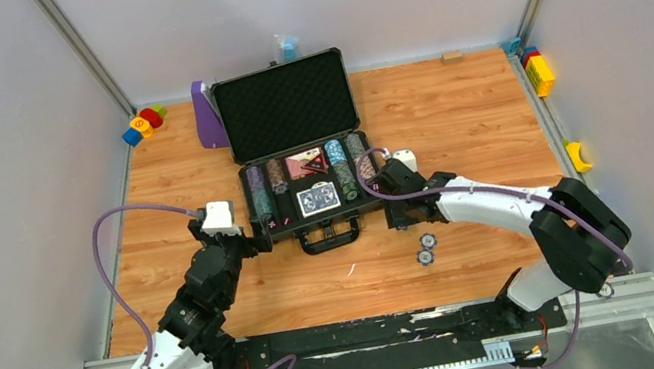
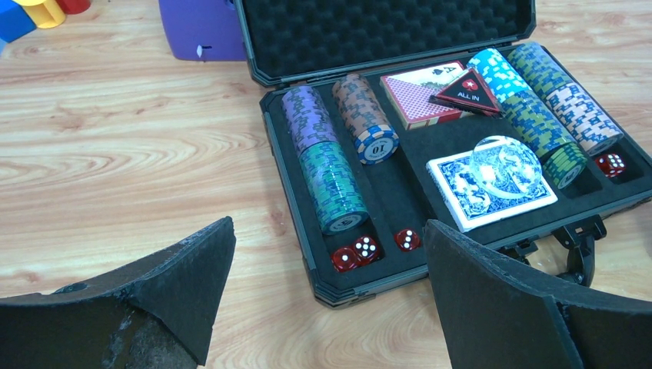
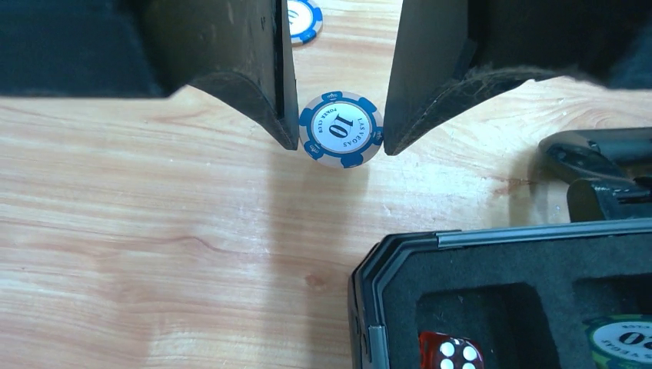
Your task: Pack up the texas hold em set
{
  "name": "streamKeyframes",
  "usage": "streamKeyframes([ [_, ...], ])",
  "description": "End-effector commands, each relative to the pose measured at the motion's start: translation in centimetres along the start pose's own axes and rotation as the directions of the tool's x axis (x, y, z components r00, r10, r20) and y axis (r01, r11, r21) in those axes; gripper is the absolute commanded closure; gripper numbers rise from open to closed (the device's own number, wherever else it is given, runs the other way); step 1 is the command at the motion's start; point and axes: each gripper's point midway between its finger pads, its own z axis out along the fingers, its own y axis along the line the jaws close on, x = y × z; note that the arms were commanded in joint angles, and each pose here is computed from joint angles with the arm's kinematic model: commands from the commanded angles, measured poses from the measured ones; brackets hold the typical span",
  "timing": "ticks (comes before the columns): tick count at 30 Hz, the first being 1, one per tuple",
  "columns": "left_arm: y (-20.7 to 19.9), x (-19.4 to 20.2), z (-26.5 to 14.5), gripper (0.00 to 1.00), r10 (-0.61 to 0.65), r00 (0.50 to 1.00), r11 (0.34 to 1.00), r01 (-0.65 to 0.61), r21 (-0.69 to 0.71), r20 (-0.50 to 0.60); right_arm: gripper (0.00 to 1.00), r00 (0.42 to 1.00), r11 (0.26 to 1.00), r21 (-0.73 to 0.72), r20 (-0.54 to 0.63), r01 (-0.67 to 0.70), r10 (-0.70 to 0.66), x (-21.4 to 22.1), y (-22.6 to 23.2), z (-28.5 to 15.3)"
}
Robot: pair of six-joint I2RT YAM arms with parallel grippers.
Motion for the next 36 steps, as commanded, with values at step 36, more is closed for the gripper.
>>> streamKeyframes([
  [36, -0.3, -1.0, 0.0, 0.00, -0.032, 0.999, 0.999, 0.032, 0.012, 0.037, 0.34, 0.993, 0.998, -0.065, -0.114, 0.016, -0.023, 1.4, 1.9, -0.8],
])
